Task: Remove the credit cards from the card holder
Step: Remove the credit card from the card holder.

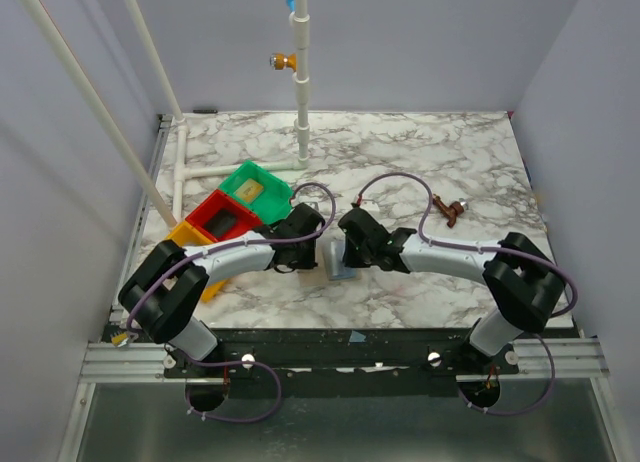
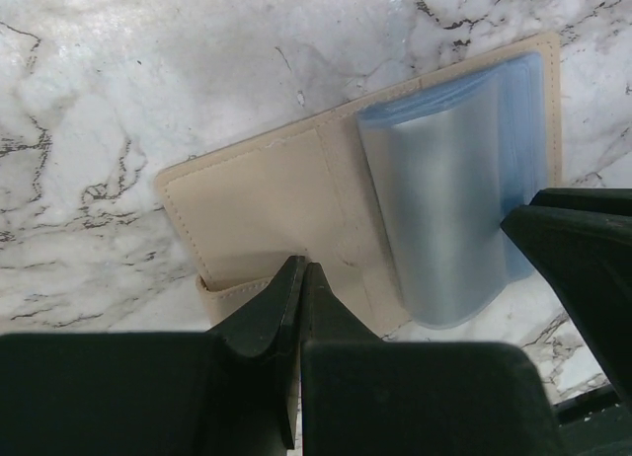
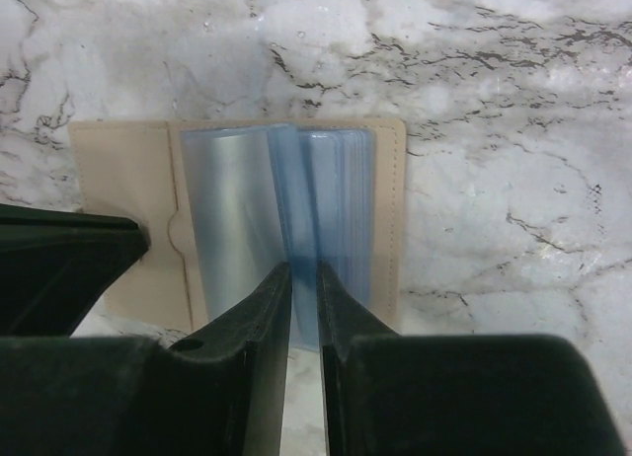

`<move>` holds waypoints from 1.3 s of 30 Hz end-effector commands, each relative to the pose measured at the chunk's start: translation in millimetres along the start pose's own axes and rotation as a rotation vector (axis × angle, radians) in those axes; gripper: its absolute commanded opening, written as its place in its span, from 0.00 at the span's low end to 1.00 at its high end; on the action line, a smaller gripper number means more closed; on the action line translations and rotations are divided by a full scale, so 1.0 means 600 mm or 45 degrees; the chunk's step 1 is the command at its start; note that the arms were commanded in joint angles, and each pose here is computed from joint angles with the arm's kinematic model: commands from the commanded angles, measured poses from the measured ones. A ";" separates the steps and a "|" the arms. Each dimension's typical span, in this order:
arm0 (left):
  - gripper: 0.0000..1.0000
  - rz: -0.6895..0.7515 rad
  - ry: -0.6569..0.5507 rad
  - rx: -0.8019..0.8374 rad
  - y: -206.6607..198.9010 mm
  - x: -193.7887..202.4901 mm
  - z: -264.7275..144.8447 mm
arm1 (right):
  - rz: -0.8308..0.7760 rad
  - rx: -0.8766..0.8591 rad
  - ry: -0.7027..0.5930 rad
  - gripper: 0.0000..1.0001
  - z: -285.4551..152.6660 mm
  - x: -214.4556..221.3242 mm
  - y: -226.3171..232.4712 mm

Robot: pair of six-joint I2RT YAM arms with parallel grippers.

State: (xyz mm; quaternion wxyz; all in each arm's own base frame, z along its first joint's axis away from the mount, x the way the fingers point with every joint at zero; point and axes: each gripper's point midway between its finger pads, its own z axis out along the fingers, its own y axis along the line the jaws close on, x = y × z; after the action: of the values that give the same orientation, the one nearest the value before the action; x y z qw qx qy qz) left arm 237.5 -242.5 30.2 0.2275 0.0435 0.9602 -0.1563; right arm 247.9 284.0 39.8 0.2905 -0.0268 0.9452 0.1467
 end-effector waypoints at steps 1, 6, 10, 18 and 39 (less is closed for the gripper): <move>0.00 -0.012 -0.017 0.054 -0.015 -0.004 -0.011 | -0.020 -0.062 0.003 0.19 0.003 -0.011 0.027; 0.00 -0.017 -0.032 0.050 -0.014 -0.010 -0.019 | -0.015 -0.100 0.018 0.19 0.009 -0.010 0.040; 0.00 -0.024 -0.050 0.052 -0.012 -0.016 -0.029 | -0.006 -0.138 0.015 0.19 0.006 -0.016 0.054; 0.00 -0.031 -0.064 0.038 -0.005 -0.022 -0.037 | 0.014 -0.092 -0.056 0.25 -0.006 -0.040 0.046; 0.00 -0.042 -0.009 0.018 0.005 -0.010 -0.009 | 0.180 -0.060 -0.004 0.65 -0.011 -0.016 -0.062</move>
State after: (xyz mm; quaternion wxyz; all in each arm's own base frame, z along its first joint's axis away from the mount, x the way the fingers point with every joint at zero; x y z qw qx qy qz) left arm 242.2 -236.7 45.9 0.2405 0.0293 0.9559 -0.1658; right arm 267.9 242.5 49.1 0.3039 0.0293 0.9411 0.1454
